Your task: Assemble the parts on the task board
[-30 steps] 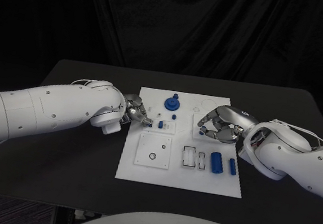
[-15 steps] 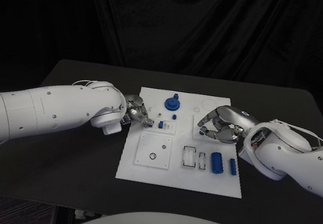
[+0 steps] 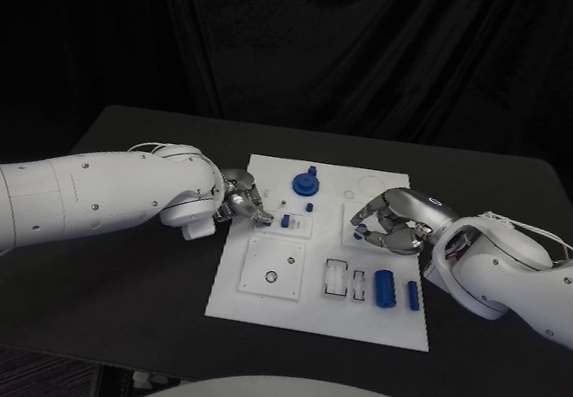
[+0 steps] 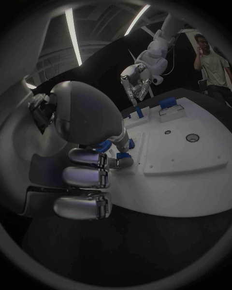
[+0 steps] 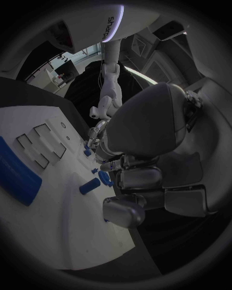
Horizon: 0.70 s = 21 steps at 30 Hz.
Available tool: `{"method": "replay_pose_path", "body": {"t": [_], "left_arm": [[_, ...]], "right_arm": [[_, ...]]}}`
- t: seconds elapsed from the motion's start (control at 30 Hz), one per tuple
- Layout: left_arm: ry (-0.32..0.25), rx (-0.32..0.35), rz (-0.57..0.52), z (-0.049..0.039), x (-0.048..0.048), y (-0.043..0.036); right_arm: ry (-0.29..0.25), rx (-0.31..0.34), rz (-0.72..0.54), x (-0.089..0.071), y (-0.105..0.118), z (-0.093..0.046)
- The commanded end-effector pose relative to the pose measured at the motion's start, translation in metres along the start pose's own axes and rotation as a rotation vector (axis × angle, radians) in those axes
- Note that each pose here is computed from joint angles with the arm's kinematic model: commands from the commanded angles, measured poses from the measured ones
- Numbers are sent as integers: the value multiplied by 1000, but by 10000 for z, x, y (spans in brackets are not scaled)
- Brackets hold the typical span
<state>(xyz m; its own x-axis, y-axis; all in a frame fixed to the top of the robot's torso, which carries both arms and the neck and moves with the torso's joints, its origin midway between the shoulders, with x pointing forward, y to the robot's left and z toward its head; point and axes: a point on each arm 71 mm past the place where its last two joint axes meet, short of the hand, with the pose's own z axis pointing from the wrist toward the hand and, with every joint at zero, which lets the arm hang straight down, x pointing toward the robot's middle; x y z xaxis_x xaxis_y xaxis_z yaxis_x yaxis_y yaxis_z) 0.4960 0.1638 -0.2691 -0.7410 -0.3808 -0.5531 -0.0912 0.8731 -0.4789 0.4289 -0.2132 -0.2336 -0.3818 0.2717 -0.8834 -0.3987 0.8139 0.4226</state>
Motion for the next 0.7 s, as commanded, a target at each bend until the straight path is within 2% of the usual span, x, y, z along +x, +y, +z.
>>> {"method": "replay_pose_path", "body": {"t": [0.03, 0.7], "left_arm": [[46, -28, 19, 20, 86, 52], [26, -47, 10, 37, 43, 104]], "right_arm": [[10, 22, 0, 17, -16, -2], [15, 26, 0, 22, -19, -4]]}}
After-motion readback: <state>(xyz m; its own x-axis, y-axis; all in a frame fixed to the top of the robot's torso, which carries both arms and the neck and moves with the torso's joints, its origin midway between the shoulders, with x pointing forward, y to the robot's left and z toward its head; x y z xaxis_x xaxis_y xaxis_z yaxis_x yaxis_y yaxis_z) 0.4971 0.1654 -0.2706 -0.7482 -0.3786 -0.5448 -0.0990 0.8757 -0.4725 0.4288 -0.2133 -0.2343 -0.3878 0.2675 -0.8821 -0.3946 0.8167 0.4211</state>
